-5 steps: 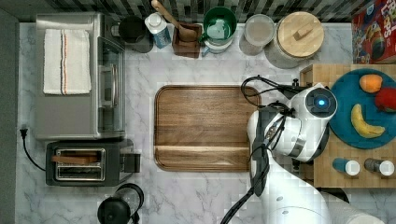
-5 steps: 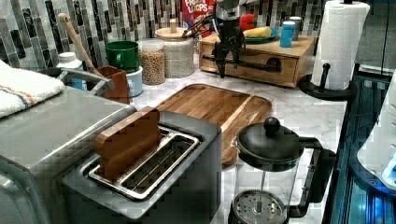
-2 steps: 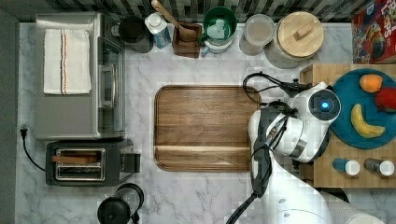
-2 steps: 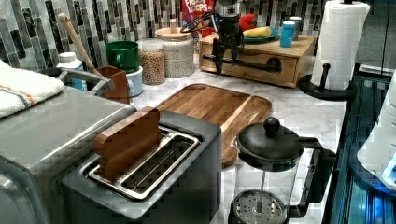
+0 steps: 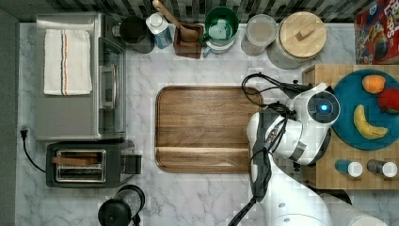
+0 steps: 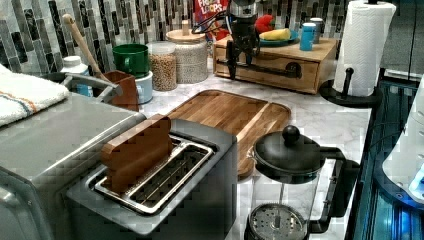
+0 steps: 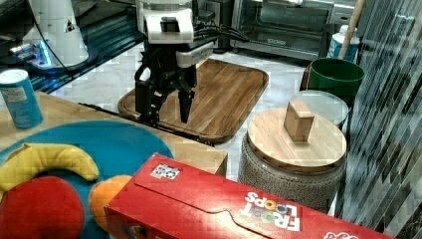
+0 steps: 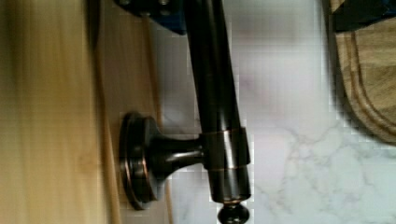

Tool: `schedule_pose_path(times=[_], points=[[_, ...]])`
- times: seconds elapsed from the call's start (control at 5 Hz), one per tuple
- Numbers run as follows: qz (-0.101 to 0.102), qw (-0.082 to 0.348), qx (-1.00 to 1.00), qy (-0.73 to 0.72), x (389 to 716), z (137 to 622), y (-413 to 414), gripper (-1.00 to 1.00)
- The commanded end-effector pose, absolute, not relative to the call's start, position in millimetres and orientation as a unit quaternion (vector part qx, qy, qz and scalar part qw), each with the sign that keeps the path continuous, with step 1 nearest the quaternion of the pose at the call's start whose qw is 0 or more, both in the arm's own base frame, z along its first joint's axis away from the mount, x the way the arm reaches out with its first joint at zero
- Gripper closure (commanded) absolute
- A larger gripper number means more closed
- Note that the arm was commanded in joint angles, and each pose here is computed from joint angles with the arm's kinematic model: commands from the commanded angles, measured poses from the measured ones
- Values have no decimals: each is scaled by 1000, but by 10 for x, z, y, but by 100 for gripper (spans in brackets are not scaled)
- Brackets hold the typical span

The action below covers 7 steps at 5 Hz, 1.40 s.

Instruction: Open the drawer.

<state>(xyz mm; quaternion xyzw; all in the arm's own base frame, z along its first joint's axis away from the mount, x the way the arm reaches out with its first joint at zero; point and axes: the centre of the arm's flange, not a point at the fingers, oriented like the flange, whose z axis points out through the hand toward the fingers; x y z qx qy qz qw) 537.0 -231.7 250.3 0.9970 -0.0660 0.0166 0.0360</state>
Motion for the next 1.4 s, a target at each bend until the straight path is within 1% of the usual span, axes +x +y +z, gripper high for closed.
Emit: schedule_pose_path(times=[0.2, 0.4, 0.6, 1.0, 1.4], points=[[1, -9, 997, 76, 5528, 2599, -151, -100], [-4, -11, 998, 56, 5480, 2643, 57, -100], [-12, -24, 999, 37, 5454, 2691, 231, -100], [-32, -43, 998, 13, 5530, 2784, 341, -100], [-32, -43, 998, 13, 5531, 2784, 341, -100]])
